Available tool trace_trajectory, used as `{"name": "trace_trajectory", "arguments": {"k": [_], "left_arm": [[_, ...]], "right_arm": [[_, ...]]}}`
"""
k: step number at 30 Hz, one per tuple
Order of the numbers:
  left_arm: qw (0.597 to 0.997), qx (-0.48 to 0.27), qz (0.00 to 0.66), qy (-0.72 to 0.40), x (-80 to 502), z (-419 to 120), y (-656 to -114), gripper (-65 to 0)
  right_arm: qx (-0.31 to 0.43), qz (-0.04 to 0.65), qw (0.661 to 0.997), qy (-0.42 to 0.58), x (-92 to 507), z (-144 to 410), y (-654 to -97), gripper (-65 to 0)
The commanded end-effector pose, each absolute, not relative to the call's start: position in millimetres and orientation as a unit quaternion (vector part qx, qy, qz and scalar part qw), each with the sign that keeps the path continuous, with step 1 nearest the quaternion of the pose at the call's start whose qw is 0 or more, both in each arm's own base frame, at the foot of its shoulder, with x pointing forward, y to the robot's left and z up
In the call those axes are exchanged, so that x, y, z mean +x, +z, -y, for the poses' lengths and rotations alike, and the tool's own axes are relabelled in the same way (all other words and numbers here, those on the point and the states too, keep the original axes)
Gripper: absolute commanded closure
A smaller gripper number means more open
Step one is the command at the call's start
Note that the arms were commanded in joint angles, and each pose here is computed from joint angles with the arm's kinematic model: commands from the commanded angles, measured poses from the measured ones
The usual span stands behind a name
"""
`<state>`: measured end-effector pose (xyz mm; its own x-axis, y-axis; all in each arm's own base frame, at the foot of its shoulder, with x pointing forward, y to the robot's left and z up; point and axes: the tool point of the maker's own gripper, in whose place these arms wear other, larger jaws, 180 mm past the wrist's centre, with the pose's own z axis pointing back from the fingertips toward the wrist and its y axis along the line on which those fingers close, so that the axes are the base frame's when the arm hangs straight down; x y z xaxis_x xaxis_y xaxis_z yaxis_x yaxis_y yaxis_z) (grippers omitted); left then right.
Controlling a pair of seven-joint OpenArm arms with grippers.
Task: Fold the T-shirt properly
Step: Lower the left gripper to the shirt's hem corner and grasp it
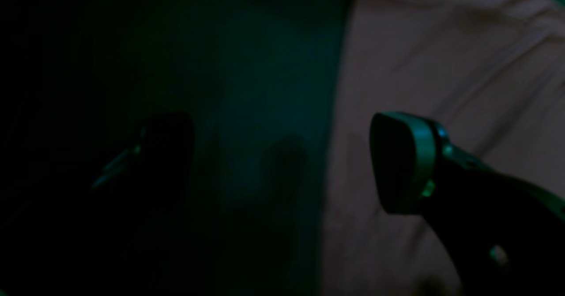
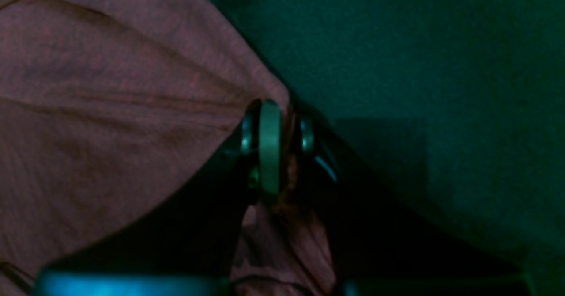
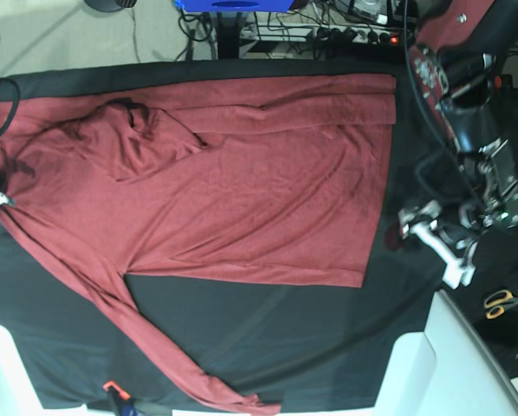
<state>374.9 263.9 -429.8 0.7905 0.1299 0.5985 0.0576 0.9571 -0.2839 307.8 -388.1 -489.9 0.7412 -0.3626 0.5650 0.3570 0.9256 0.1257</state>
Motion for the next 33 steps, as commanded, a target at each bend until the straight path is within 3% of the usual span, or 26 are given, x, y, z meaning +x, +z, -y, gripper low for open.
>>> {"name": "trace_trajectory", "arguments": {"k": [1,4,10,16,30,31,33], "left_arm": [[0.923,-0.146,0.354,0.035,398.8,-271.9,-411.0,-60.1],[0.917,-0.176,0.345,0.098,416.3,-262.2,-425.5,-60.1],[0.913,-0.205,0.341,0.088,435.7,-223.8,-442.6,-60.1],[0.912,-0.207,0.329,0.131,435.6,-209.5,-459.3,-60.1],[0.919,-0.23,0.301,0.114,418.6,-170.4,-479.6,-59.7],[0.919,-0.229,0.299,0.115,417.2,-170.4,-480.9,-59.1],[0.922,-0.229,0.291,0.116,409.9,-170.2,-487.1,-50.7]], "right_arm": [[-0.007,0.33,0.925,-0.191,321.5,404.3,-470.6,-4.2],[-0.01,0.329,0.925,-0.191,320.4,406.8,-469.8,-4.2],[-0.011,0.33,0.925,-0.19,320.3,407.8,-469.0,-4.2],[-0.012,0.331,0.924,-0.19,320.5,408.6,-468.2,-4.2],[-0.012,0.331,0.924,-0.191,320.4,409.7,-467.6,-4.2],[-0.012,0.331,0.924,-0.191,320.4,409.7,-467.6,-4.2],[-0.012,0.331,0.924,-0.191,320.4,409.7,-467.6,-4.2]]}}
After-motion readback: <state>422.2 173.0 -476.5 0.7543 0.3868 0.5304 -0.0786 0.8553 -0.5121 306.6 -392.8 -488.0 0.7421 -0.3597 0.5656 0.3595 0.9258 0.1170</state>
